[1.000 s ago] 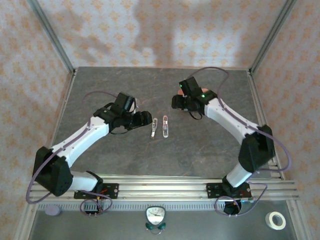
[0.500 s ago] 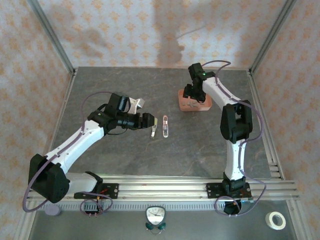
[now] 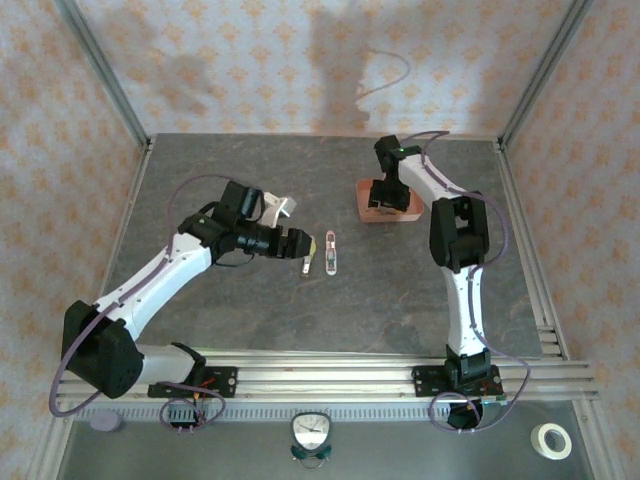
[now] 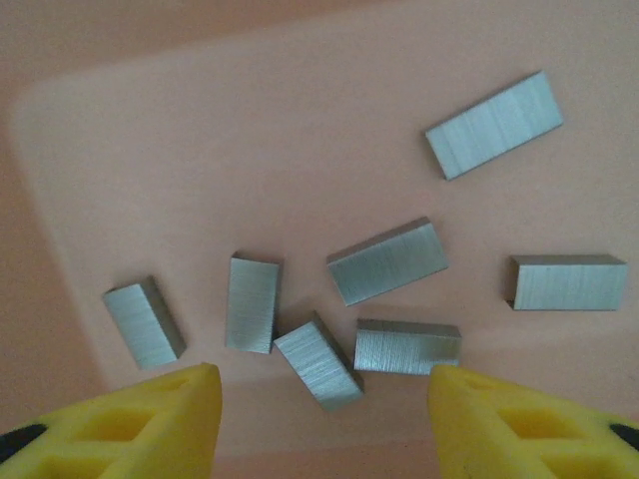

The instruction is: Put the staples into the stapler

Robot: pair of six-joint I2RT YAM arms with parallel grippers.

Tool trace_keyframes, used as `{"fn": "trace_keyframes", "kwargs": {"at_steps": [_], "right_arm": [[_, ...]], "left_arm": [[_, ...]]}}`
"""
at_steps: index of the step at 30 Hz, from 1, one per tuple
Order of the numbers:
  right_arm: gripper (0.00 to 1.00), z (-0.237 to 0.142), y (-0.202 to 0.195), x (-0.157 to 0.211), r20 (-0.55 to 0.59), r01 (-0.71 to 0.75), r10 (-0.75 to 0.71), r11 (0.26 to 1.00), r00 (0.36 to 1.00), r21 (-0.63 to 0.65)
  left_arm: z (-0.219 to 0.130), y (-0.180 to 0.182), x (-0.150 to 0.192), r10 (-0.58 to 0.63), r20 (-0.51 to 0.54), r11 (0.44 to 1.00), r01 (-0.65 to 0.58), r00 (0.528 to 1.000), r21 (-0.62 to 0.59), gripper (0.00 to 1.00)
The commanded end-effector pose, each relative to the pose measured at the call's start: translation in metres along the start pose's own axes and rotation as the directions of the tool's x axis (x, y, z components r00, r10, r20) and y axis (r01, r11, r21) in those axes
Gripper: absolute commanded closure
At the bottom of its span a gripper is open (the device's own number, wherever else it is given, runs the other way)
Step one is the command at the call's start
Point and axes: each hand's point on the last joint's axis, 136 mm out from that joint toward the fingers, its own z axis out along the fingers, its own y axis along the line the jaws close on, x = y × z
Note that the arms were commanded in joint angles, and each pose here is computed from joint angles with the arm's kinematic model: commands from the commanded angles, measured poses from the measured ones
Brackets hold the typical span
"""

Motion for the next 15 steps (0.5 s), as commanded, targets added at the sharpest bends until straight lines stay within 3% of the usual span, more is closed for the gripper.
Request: {"fn": "trace_keyframes", "kwargs": {"at_steps": [1, 5, 8, 15], "right_arm": [[0.44, -0.002, 0.0, 0.013, -0.058, 0.021, -0.02, 1.0, 0.998, 0.004], [0.46, -0.001, -0.002, 0.028, -0.103, 0.022, -0.022, 1.0, 0.994, -0.003], [0.47, -0.002, -0.004, 0.041, -0.137, 0.02, -0.02, 1.0, 0.99, -0.002], [0.47, -0.012, -0.006, 0.074, -0.181, 0.032, -0.026, 0.999, 0.983, 0.032]], "left_arm": [[-0.026, 0.044, -0.007, -0.047, -0.035, 0.935, 0.031, 0.998, -0.354, 0.3], [-0.052, 0.065, 0.001, -0.202, -0.157, 0.812, 0.076, 0.967, -0.579, 0.22], [-0.058, 0.066, 0.011, -0.312, -0.208, 0.763, 0.114, 0.927, -0.636, 0.21], [-0.072, 0.067, 0.0, -0.358, -0.117, 0.651, 0.158, 0.926, -0.743, 0.26]]}}
